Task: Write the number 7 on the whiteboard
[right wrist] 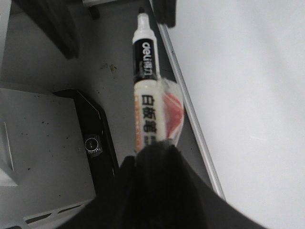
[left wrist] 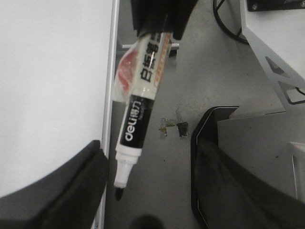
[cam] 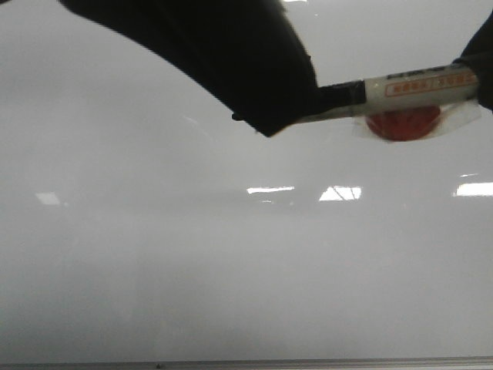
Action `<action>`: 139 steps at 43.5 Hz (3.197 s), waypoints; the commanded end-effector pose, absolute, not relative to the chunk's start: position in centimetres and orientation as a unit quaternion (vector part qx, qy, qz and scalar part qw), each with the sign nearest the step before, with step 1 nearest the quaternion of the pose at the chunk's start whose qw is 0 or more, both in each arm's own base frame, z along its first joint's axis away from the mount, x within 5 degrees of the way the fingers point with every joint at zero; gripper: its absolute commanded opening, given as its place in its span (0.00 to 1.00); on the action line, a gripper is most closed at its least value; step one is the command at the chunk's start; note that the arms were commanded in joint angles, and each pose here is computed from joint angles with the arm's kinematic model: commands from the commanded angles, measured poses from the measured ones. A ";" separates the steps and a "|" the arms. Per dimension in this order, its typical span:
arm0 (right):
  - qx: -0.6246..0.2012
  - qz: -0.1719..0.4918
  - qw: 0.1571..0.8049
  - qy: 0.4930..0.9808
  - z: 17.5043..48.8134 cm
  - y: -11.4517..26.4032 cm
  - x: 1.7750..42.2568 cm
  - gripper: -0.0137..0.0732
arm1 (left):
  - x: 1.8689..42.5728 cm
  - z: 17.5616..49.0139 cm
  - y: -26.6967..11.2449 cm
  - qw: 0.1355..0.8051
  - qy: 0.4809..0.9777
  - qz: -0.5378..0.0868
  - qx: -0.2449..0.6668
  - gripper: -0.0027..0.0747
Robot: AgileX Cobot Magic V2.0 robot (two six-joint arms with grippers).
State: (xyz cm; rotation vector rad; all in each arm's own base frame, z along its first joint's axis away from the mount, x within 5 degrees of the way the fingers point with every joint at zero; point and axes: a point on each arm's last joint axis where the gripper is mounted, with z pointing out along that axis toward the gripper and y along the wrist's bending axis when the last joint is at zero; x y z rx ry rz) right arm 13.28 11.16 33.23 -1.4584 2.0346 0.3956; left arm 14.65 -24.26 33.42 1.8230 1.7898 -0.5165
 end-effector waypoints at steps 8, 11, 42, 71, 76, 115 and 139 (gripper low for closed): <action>-0.539 0.158 0.341 0.754 34.6 11.4 13.3 0.03 | 15.1 34.3 -25.7 0.302 0.654 -0.207 0.662 0.56; -0.539 0.158 0.341 0.754 34.6 11.4 13.3 0.03 | 15.2 34.2 -25.8 0.306 0.649 -0.207 0.665 0.56; -0.539 0.158 0.341 0.754 34.6 11.4 13.3 0.27 | 15.2 34.3 -26.1 0.310 0.653 -0.225 0.653 0.07; -0.346 0.064 0.415 0.839 38.0 5.6 11.8 0.78 | 16.1 38.9 -14.4 0.390 0.851 0.071 0.344 0.07; -0.346 0.064 0.415 0.839 38.0 5.6 11.8 0.78 | 16.2 38.9 -11.4 0.426 0.855 0.079 0.284 0.07; -0.344 0.063 0.421 0.837 38.0 5.6 11.9 0.78 | 25.0 29.7 -1.5 0.562 0.826 -0.025 0.013 0.07; -0.344 0.063 0.421 0.837 38.0 5.6 11.9 0.78 | 29.4 26.0 -1.9 0.472 0.881 -0.029 0.017 0.16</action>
